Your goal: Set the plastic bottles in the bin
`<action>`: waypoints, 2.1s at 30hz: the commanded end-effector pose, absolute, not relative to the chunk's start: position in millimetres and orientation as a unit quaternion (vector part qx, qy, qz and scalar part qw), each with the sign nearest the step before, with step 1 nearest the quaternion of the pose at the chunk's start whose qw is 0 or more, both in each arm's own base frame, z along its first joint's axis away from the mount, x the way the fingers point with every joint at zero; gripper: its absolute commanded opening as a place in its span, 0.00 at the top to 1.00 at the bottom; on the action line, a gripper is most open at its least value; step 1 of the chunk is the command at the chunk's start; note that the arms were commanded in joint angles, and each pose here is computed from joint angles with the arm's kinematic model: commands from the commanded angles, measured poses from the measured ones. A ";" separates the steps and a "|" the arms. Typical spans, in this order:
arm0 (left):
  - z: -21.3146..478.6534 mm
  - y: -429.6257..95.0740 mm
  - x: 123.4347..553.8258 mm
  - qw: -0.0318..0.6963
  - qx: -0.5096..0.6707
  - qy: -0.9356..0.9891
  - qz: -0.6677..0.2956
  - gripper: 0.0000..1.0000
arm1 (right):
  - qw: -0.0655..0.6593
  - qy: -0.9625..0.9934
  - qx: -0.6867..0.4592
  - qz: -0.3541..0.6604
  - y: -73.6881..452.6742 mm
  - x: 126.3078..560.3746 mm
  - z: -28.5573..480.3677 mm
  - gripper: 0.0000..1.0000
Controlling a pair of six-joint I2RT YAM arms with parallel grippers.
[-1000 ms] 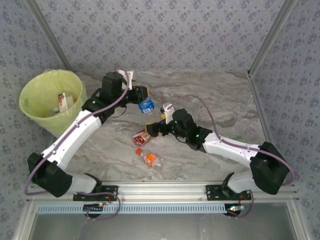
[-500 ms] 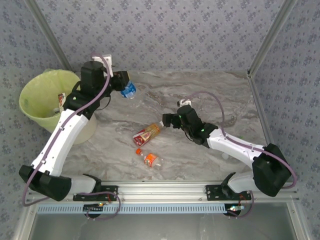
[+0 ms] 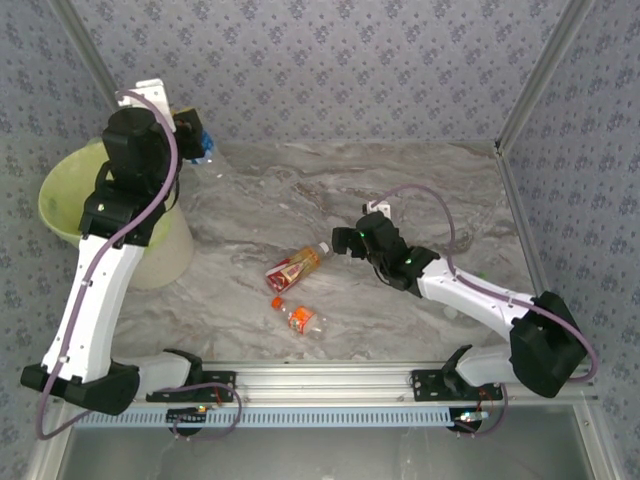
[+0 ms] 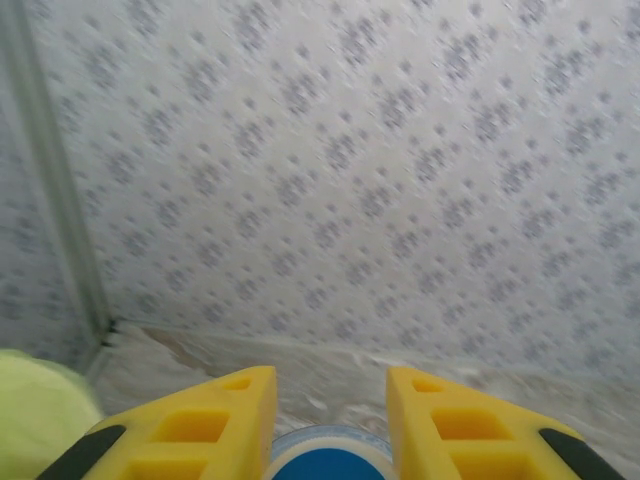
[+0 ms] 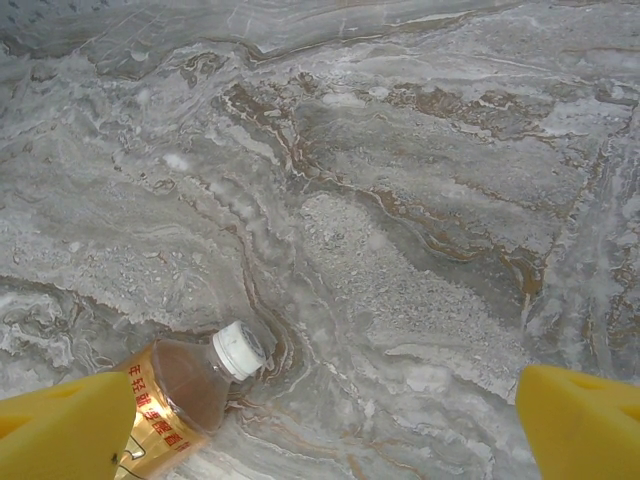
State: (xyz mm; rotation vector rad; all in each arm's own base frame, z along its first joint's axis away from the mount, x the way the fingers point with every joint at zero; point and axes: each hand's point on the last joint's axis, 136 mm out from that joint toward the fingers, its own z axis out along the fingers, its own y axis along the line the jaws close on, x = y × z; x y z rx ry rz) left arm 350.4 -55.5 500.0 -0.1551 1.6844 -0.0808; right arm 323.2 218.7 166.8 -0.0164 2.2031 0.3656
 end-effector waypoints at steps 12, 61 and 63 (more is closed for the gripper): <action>515.3 67.6 311.3 0.659 -0.219 0.695 0.185 1.00 | 0.441 0.888 0.018 0.127 203.8 323.5 165.3 0.00; 413.2 73.1 336.6 0.585 -0.268 0.765 -0.003 0.01 | 0.432 0.891 -0.013 0.138 218.6 321.2 164.0 0.00; 415.5 60.3 337.8 0.584 -0.254 0.770 -0.040 0.01 | 0.432 0.891 -0.015 0.138 219.0 321.3 164.4 0.01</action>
